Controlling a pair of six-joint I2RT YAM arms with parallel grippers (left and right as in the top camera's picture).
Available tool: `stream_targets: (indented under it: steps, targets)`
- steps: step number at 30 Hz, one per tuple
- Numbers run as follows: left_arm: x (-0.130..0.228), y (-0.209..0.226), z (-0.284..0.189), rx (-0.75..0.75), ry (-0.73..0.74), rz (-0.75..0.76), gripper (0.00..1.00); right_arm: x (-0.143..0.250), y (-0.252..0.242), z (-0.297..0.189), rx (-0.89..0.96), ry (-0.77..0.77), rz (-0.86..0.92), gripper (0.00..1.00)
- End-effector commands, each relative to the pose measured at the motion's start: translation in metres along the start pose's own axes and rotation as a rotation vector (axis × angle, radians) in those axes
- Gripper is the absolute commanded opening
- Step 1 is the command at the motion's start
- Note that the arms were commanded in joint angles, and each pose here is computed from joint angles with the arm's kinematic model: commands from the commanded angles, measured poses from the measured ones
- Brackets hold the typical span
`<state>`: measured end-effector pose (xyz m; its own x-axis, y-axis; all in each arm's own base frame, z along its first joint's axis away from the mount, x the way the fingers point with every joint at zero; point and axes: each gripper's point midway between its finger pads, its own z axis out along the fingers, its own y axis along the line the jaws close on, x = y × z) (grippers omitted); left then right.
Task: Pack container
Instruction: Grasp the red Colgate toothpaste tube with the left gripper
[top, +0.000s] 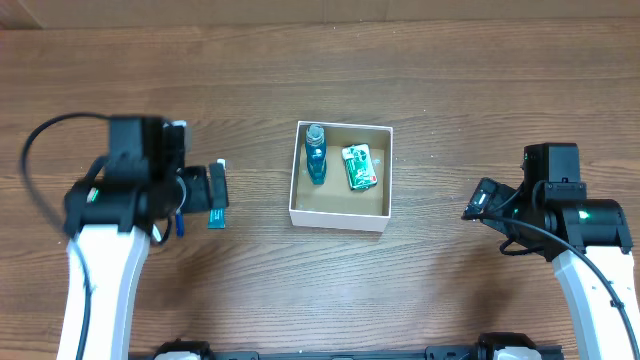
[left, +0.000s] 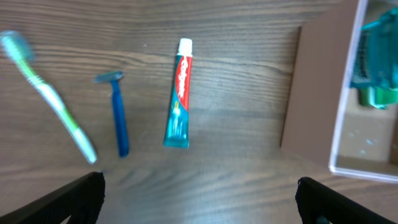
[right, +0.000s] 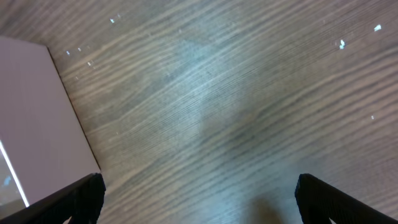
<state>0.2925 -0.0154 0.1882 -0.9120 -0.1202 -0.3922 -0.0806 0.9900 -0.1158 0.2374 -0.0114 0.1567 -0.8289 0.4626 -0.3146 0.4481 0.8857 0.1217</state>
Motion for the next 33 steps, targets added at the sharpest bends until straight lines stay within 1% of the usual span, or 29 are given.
stream_targets:
  steps: [1,4,8,11,13,20,22,24,25,28,29,31,32,33]
  targets:
    - [-0.010,-0.002,0.054,0.010,0.105,0.010,1.00,-0.003,0.000,-0.002,-0.004,-0.018,0.003,1.00]
    - [-0.007,-0.004,0.109,0.033,0.208,0.026,1.00,-0.003,0.000,-0.002,-0.004,-0.018,0.002,1.00]
    - [0.006,0.002,0.162,0.022,0.309,0.023,1.00,-0.002,-0.001,-0.002,-0.003,-0.015,0.002,1.00]
    - [0.012,0.007,0.182,0.001,0.341,0.020,1.00,-0.002,-0.001,-0.002,-0.003,-0.014,0.002,1.00]
    - [0.013,0.017,0.192,-0.059,0.343,0.021,1.00,-0.002,-0.001,-0.002,-0.003,-0.014,0.002,1.00]
    - [0.022,0.019,0.212,-0.070,0.379,0.028,1.00,0.000,-0.001,-0.002,0.000,-0.007,0.003,1.00]
    - [0.023,0.017,0.212,-0.067,0.381,0.032,0.91,0.001,-0.002,-0.002,0.002,-0.002,0.002,1.00]
    - [0.023,0.017,0.211,-0.067,0.383,0.033,0.80,0.001,-0.002,-0.002,0.004,0.000,0.002,1.00]
    - [0.024,0.017,0.211,-0.067,0.386,0.033,0.65,0.001,-0.002,-0.002,0.004,0.000,0.002,1.00]
    - [0.024,0.017,0.211,-0.067,0.388,0.033,0.47,0.001,-0.002,-0.002,0.004,0.000,0.002,1.00]
    - [0.025,0.016,0.211,-0.064,0.391,0.034,0.39,0.001,-0.002,-0.002,0.004,0.000,0.002,1.00]
    - [0.026,0.014,0.210,-0.064,0.395,0.039,0.34,0.001,-0.002,-0.002,0.004,0.000,0.002,1.00]
    - [0.026,0.013,0.210,-0.064,0.395,0.043,0.29,0.001,-0.002,-0.002,0.003,-0.001,0.002,1.00]
    - [0.026,0.012,0.210,-0.063,0.395,0.045,0.27,0.001,-0.002,-0.002,0.004,0.000,0.002,1.00]
